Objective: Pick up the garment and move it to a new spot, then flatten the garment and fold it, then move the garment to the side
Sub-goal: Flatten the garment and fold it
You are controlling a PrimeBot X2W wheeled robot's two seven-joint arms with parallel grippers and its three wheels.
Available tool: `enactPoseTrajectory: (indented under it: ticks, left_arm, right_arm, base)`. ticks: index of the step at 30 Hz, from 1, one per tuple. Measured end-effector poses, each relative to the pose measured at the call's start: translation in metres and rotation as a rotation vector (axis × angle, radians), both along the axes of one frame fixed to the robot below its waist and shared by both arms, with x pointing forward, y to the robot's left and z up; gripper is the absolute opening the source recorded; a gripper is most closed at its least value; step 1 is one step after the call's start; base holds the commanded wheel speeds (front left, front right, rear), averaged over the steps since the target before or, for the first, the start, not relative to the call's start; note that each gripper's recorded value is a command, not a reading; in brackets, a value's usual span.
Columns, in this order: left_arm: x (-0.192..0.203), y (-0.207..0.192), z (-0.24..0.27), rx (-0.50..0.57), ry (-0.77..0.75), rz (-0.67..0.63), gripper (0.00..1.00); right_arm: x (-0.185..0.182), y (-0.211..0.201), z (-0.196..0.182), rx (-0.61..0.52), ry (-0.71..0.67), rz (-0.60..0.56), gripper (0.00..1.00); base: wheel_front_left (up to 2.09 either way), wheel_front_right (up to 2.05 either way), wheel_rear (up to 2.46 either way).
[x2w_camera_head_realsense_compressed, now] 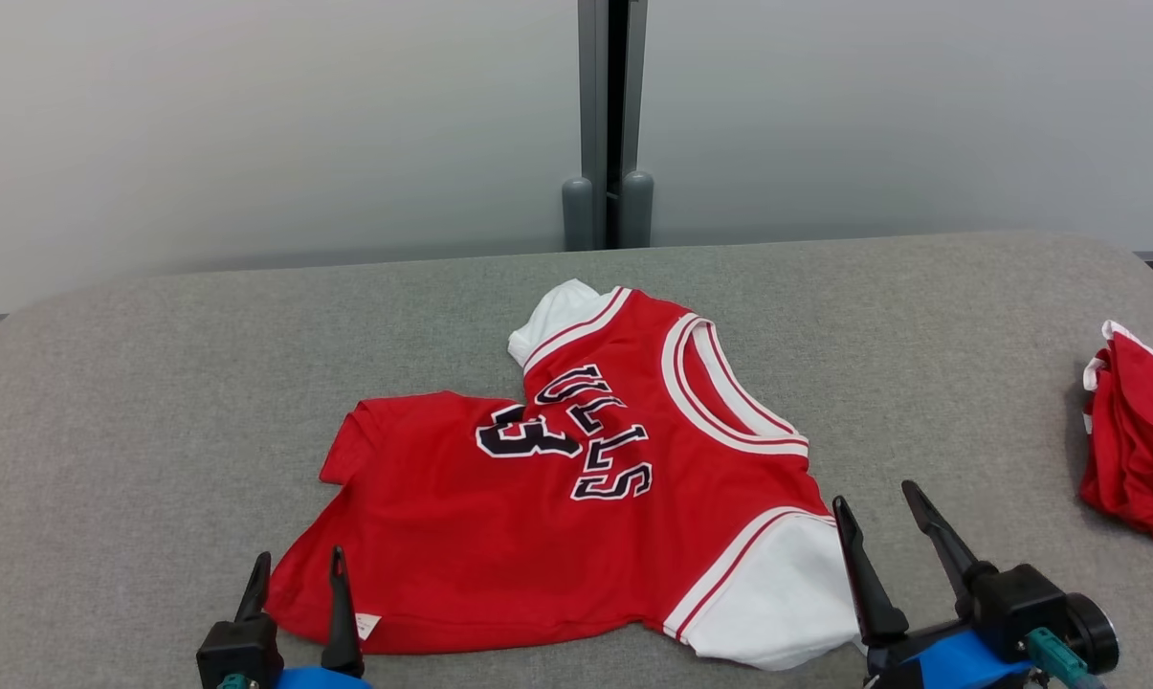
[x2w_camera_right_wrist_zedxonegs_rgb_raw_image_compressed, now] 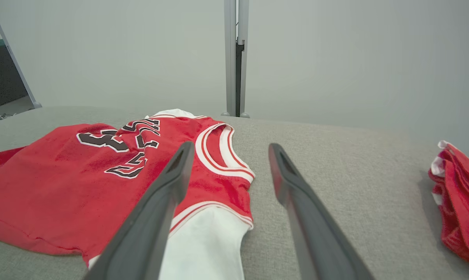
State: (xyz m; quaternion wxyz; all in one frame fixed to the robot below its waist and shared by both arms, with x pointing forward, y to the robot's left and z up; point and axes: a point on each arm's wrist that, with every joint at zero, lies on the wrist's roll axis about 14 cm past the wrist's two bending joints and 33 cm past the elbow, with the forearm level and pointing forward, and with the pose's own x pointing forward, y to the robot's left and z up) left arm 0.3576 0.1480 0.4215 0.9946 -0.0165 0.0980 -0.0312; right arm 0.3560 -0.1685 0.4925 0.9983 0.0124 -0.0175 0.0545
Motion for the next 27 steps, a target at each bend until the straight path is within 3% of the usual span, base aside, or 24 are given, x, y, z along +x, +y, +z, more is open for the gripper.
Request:
enactPoseTrajectory:
  ticks: [10, 17, 27]
  left_arm:
    - [-0.006, 0.004, -0.005, 0.028, 0.013, 0.001, 1.0]
    - [-0.008, -0.001, -0.005, 0.015, 0.016, -0.008, 1.0]
    - [-0.012, 0.004, -0.008, 0.014, 0.026, 0.01, 1.0]
  right_arm:
    - [-0.012, 0.001, -0.036, -0.031, 0.115, 0.001, 1.0]
    - [-0.036, -0.002, -0.094, -0.038, 0.309, -0.003, 1.0]
    - [-0.038, -0.014, -0.11, -0.011, 0.368, -0.047, 1.0]
  base:
    - [0.0, 0.0, 0.0]
    - [0.0, 0.0, 0.0]
    - [0.0, 0.0, 0.0]
